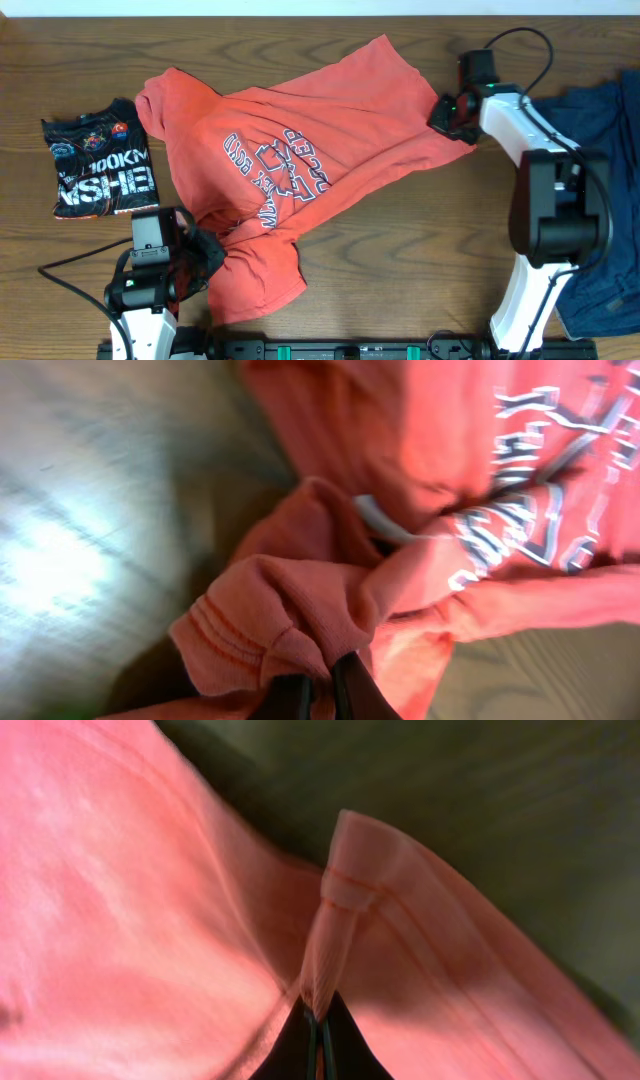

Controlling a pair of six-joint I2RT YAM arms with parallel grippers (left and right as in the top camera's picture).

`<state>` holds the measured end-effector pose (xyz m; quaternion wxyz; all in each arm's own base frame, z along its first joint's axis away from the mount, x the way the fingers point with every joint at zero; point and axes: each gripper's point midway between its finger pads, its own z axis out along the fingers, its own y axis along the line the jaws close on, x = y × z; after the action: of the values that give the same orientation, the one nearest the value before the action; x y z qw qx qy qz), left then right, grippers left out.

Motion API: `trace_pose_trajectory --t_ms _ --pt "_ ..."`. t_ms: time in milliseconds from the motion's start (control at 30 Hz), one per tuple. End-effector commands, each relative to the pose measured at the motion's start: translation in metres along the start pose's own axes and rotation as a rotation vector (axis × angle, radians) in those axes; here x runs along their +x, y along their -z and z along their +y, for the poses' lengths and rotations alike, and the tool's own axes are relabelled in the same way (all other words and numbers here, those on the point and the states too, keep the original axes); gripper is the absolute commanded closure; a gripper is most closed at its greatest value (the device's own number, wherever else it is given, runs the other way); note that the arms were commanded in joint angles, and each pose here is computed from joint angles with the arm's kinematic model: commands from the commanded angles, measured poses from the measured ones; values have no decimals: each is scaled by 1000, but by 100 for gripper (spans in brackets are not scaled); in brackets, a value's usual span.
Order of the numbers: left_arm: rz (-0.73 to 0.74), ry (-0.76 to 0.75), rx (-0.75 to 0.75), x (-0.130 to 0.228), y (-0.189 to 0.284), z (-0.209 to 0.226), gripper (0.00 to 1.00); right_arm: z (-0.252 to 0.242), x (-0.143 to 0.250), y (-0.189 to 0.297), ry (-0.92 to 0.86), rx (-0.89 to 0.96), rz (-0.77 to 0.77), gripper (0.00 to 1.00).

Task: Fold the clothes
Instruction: 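Lift the shirt with both grippers, stretch it and lay it flat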

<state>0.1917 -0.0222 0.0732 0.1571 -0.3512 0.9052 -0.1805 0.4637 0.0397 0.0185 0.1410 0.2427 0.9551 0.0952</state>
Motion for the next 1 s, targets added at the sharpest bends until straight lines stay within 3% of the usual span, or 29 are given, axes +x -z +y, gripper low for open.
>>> trace_pose_trajectory --t_ms 0,167,367,600,833,967 --pt "-25 -85 105 -15 21 -33 94 5 -28 72 106 -39 -131 99" --pt "-70 -172 154 -38 67 -72 94 -5 -18 169 174 -49 -211 99" --pt "-82 -274 154 -56 134 -110 94 -23 22 264 237 -61 -288 99" --pt "-233 -395 233 -73 229 -156 94 -49 39 360 193 -68 -549 99" --pt "-491 -480 373 -75 324 -190 94 -59 38 427 179 -82 -746 99" --pt "-534 -492 394 -76 338 -195 94 -56 33 435 187 -87 -766 99"
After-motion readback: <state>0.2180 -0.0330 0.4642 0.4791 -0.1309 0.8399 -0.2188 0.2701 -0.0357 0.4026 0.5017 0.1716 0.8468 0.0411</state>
